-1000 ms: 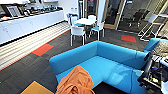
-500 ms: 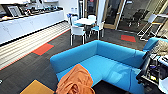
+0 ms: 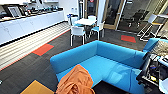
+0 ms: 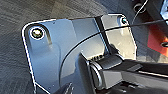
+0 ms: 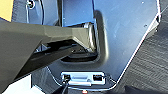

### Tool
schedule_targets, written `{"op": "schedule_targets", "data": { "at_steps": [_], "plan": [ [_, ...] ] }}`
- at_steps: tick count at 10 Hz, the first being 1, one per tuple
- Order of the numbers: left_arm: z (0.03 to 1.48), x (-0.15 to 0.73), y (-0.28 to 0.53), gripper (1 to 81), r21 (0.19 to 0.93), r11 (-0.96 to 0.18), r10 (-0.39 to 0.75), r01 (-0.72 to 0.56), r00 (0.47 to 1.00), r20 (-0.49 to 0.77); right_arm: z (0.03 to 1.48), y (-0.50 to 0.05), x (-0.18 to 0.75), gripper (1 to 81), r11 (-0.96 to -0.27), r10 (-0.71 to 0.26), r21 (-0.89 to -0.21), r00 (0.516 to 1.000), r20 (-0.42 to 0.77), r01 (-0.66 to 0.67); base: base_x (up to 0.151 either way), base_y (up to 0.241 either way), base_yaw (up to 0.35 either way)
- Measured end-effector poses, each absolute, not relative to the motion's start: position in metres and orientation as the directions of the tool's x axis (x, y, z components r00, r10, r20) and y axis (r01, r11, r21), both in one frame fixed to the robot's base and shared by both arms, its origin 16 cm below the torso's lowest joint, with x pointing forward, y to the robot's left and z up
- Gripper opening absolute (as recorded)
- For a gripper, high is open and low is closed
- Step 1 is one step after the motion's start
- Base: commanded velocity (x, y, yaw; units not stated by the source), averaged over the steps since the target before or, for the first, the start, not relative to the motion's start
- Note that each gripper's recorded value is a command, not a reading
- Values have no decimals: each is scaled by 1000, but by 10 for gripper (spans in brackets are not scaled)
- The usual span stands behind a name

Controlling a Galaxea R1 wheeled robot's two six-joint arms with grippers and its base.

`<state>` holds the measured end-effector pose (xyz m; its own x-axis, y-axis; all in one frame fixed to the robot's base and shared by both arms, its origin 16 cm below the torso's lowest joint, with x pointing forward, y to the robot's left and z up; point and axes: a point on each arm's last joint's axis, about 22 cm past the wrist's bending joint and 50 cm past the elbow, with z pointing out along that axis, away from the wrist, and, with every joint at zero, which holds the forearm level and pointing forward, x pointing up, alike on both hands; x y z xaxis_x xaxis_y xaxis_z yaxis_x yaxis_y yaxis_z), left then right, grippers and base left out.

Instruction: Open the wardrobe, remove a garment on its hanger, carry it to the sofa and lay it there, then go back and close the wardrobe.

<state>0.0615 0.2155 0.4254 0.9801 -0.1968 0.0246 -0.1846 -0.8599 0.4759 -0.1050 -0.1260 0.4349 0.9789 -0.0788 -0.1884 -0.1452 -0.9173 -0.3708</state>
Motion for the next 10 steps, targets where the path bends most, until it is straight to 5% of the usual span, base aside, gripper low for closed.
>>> {"op": "schedule_targets", "data": {
  "at_steps": [10],
  "plan": [
    [427, 99, 200, 811, 343, -905, -206, -252, 965, 164, 428, -128, -38, 811, -921, -73, -384, 997, -3, -69, 0, 0, 0]
  ]
}}
